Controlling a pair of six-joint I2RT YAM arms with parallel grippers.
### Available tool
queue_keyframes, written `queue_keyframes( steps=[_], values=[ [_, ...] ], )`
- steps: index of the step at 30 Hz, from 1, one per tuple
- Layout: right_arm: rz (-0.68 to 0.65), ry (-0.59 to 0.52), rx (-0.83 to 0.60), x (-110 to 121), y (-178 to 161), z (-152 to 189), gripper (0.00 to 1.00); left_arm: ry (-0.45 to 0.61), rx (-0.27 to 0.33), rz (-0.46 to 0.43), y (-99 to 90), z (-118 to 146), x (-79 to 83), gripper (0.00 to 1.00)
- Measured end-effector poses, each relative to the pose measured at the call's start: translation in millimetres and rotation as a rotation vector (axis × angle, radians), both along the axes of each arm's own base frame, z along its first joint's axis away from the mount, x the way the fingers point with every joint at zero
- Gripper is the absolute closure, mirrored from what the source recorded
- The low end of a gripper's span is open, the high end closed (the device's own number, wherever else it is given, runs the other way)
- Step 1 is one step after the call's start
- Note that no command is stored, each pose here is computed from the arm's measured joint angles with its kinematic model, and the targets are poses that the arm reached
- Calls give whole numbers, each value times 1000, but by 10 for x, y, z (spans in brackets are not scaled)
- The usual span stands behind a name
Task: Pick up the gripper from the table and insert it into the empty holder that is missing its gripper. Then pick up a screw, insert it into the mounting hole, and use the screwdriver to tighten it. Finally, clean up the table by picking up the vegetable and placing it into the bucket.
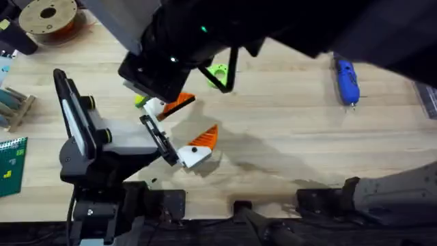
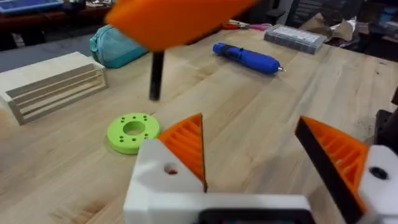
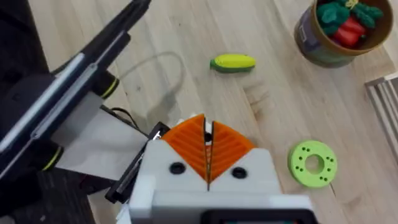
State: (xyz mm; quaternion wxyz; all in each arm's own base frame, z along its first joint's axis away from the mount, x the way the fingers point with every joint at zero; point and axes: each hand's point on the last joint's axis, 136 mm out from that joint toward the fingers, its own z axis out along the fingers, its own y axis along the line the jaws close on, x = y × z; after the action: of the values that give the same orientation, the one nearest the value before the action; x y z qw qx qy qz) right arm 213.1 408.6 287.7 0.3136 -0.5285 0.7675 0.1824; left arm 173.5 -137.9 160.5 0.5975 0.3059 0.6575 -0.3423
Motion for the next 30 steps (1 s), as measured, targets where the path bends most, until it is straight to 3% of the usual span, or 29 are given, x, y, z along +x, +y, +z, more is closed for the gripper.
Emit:
queue_keyframes(
  steps=[11,30],
  values=[
    [-16,-7,-108,107,4,-229,996,0,0,0,0,0,0,73],
    [-21,7,-156,97,-40,-344,996,0,0,0,0,0,0,74]
  ],
)
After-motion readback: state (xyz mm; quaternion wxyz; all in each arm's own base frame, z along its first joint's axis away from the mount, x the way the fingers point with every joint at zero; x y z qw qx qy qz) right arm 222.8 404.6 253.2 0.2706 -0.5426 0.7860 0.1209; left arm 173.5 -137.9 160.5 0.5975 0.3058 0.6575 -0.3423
